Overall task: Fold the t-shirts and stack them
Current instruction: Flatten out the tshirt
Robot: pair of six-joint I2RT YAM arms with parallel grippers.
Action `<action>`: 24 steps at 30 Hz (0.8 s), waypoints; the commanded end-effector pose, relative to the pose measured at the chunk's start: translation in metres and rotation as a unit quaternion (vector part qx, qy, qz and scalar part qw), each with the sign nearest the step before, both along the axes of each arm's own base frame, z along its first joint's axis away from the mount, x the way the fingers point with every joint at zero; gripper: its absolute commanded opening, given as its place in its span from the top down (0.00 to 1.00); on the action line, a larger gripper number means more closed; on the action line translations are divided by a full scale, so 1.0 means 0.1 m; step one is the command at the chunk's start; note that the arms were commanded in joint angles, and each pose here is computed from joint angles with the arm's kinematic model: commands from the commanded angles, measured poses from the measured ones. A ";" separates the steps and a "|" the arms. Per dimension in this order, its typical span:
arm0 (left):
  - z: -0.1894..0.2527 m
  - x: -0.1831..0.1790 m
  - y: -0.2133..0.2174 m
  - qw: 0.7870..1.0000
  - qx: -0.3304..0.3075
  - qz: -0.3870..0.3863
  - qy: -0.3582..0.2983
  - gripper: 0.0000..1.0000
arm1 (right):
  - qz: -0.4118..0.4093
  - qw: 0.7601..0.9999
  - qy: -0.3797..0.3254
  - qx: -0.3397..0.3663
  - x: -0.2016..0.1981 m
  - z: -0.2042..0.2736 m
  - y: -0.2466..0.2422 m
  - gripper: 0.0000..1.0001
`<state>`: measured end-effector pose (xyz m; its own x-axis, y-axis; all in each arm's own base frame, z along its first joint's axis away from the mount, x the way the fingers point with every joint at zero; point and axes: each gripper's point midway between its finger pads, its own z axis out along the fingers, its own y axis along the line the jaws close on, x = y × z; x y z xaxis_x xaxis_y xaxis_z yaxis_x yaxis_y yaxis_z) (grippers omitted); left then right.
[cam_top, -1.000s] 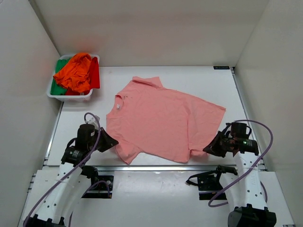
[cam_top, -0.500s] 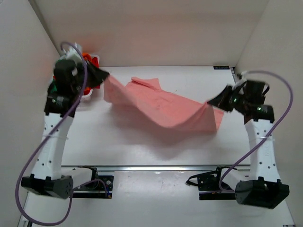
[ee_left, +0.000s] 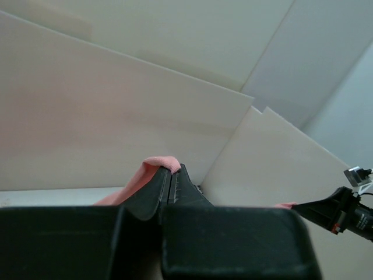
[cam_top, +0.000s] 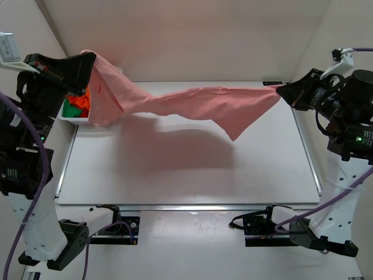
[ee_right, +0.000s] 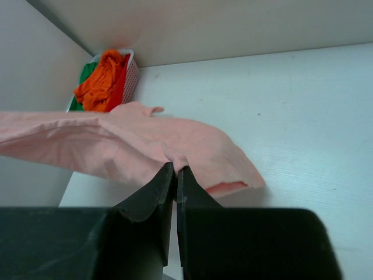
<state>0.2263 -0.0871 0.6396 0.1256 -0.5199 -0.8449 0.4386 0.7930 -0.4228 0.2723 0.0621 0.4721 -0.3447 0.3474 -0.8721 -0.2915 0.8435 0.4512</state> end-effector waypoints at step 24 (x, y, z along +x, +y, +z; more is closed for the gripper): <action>0.24 1.74 0.48 0.994 -0.064 -0.081 -0.034 1.00 | 0.029 0.992 -0.113 -0.056 1.91 0.38 -0.32 1.00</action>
